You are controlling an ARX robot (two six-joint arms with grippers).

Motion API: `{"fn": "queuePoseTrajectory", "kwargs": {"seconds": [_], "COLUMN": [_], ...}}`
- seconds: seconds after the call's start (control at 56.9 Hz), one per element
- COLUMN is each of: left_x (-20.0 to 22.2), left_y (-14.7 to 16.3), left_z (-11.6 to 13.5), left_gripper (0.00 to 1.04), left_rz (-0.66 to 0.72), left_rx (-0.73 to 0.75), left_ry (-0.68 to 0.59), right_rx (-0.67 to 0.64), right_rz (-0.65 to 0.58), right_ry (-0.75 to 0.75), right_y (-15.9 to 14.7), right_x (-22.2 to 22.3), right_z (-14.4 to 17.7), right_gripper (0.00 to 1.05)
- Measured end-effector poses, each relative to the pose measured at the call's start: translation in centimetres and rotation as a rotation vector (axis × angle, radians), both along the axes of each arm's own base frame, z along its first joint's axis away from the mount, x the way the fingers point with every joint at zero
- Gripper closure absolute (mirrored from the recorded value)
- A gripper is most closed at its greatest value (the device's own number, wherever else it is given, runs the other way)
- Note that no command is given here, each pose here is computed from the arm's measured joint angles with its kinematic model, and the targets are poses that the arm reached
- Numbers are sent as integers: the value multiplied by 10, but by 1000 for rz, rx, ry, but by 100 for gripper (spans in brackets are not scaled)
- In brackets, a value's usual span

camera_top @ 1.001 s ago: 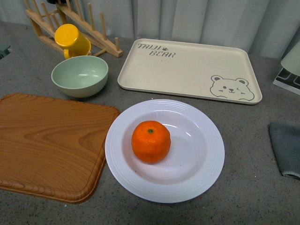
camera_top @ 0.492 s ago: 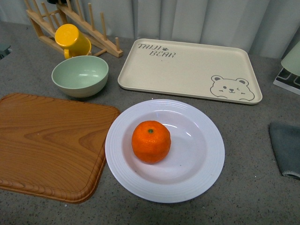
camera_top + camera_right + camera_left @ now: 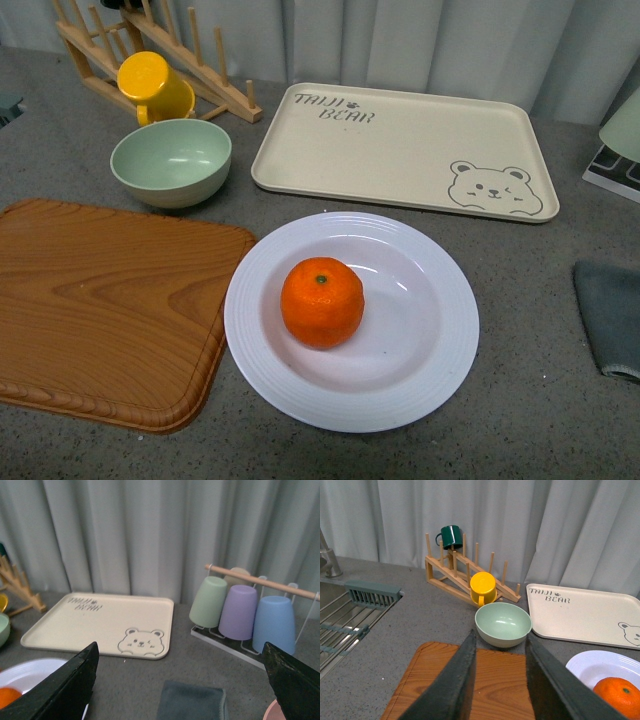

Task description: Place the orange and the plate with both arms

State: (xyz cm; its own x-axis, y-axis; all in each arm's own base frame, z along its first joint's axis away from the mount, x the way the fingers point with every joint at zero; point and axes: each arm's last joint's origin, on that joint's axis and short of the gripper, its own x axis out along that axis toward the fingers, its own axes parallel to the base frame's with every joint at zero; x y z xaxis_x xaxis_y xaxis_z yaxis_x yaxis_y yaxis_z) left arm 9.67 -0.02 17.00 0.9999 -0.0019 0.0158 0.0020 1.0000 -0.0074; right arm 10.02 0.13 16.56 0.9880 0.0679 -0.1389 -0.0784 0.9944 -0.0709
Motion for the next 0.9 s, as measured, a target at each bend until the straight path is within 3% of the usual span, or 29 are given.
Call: {"fn": "queuePoseTrajectory", "kwargs": {"seconds": [0.105,0.263,0.386,0.492,0.562,0.65,0.896], "left_x": [0,0,0,0,0,0,0], "left_y": [0,0,0,0,0,0,0], "left_z": [0,0,0,0,0,0,0], "left_gripper": [54,25,5,7,7,7,7], "left_rz": [-1,-1,-1,-1,-1,-1,-1], "left_rx": [0,0,0,3,3,3,3], "left_ry": [-1,-1,-1,-1,-1,-1,-1], "right_rx": [-47,-6,87,279,405,538,731], "right_rz": [28,83,163,229,257,284,309], "right_ry": [89,158,386,728,858,956,1097], "right_y": [5,15,25,36,41,45,52], "right_x": [22,70,113,157,176,191,213], "right_z": [2,3,-18,-56,-72,-85,-110], "right_gripper": [9,9,9,9,9,9,9]}}
